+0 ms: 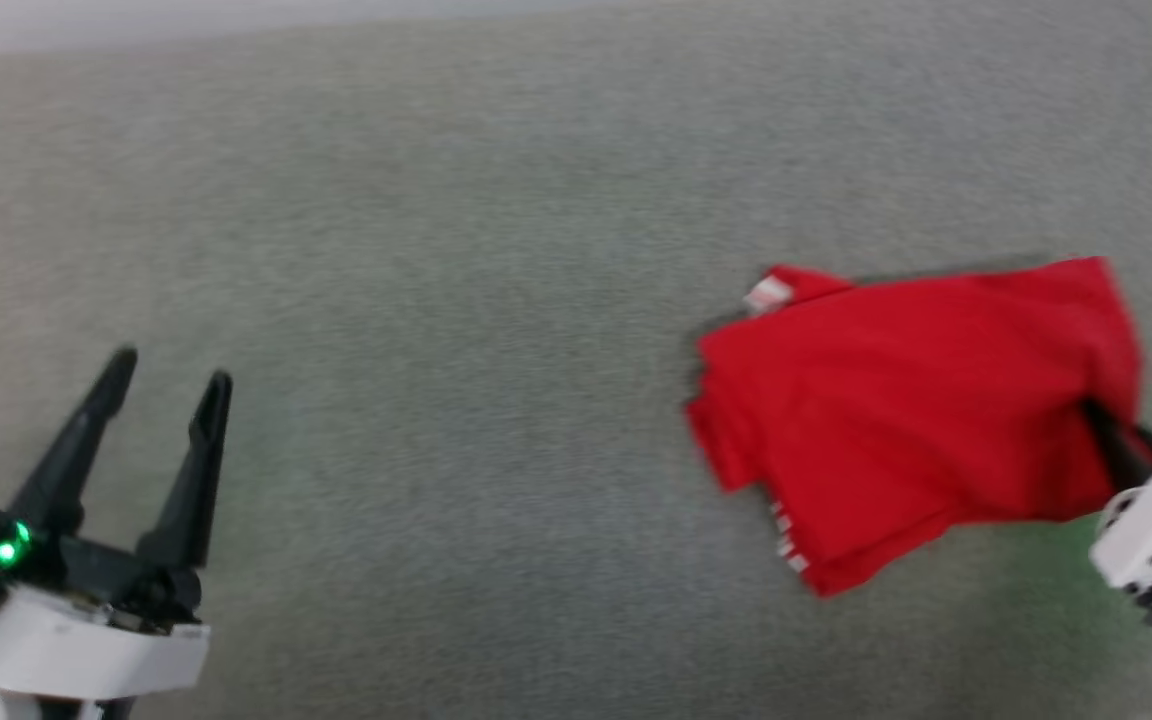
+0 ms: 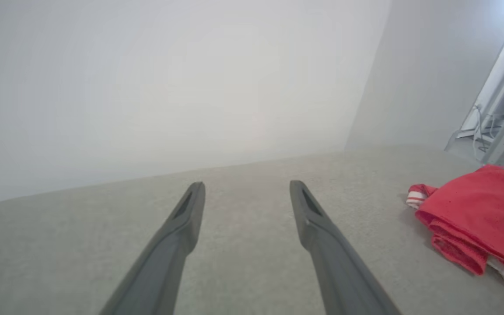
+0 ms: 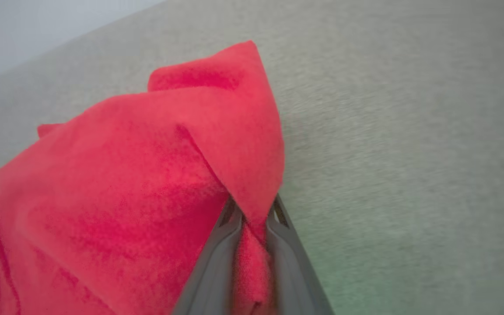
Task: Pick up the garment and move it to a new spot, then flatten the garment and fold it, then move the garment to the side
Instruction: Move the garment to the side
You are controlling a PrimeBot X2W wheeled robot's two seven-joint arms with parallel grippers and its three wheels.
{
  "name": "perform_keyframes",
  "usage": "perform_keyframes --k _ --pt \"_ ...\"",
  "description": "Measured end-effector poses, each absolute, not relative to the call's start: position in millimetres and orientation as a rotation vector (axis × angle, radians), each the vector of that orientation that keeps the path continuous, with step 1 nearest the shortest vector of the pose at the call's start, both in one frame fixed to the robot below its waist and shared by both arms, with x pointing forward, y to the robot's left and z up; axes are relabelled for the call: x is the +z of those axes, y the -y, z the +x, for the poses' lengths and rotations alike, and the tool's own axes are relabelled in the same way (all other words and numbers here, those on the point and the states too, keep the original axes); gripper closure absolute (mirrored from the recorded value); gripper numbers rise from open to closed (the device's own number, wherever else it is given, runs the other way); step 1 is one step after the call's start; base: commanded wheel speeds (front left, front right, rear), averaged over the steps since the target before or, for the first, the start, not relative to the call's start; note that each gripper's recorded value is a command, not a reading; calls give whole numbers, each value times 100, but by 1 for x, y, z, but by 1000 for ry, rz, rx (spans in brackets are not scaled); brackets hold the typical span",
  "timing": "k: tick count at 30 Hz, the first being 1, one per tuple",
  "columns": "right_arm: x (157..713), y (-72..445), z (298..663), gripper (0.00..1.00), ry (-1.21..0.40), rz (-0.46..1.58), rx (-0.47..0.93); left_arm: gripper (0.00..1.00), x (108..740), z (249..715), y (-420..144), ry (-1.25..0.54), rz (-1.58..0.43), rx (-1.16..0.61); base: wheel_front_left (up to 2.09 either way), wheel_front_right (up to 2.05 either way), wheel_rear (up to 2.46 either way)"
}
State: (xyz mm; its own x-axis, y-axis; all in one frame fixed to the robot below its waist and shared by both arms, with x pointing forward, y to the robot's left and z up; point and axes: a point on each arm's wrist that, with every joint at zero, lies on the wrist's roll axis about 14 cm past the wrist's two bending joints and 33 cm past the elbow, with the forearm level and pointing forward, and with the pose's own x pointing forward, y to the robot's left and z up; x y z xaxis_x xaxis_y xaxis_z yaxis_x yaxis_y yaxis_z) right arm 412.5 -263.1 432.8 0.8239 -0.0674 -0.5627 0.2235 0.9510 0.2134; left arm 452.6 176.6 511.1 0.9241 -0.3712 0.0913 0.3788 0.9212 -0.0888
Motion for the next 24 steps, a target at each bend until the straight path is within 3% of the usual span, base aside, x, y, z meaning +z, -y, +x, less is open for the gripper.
perform_keyframes --k 5,14,24 --pt "453 322 398 100 -465 243 -339 0 531 473 -149 145 -120 -498 0 0 0" --pt "492 403 404 100 -255 64 -590 0 540 515 -117 227 -105 -647 0 0 0" --pt "489 436 419 100 -178 -91 -694 0 517 543 -97 233 -102 -750 0 0 0"
